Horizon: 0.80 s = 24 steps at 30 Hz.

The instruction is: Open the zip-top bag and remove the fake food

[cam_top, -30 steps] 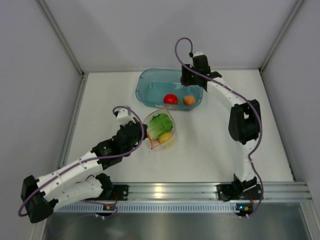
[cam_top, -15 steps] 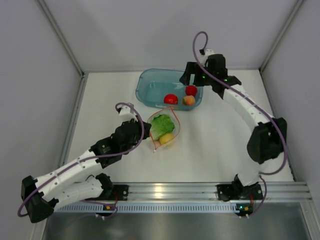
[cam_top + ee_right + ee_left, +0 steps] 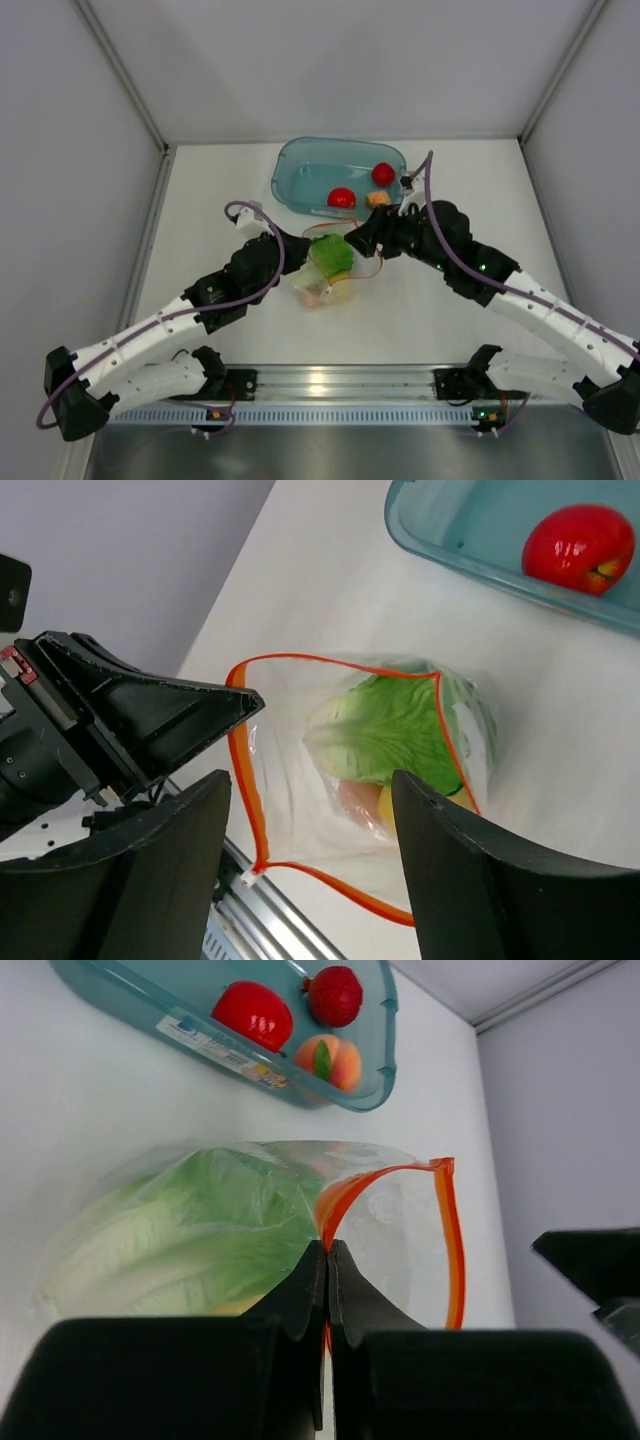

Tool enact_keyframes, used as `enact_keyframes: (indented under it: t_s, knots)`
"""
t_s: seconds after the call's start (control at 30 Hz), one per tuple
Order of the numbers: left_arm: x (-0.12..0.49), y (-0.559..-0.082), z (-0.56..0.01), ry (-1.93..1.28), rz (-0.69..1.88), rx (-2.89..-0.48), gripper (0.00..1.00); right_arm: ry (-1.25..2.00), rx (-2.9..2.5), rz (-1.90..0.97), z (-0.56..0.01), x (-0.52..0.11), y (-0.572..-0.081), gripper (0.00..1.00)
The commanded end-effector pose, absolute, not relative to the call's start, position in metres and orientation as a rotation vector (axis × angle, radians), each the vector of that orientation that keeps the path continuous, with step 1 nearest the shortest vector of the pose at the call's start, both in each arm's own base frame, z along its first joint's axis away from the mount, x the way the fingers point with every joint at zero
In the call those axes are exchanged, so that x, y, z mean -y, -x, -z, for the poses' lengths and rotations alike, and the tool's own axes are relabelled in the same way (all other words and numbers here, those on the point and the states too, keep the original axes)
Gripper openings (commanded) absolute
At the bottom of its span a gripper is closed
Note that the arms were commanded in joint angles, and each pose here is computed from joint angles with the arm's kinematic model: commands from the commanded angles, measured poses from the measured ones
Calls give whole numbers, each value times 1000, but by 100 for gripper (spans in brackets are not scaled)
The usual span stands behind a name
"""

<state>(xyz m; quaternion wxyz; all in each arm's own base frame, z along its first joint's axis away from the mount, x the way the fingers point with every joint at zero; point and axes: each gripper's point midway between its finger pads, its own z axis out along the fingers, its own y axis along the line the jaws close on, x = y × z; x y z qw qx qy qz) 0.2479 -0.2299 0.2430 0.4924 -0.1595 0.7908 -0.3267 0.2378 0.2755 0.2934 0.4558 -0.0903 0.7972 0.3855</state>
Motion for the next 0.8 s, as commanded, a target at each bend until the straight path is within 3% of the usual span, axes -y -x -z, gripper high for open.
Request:
enact_keyframes:
  t_s: [0.0,0.13,0.37,0.77]
  knots:
    - [245,-253,-267,500,974,-1792,0,45,-1960,-977,-284,-275,-228,65]
    - [256,-250,-266,558,1051,-1748,0,-103,-1937,-966,-275,-278,-222,62]
    - [259,-236,-271,550,963,-1692,0,-304,-1986,-978,-252,-294,-237,72]
    - [266,-217,-261,379,929,-1738,0,-404,-2122,-898,-192,-316,-253,74]
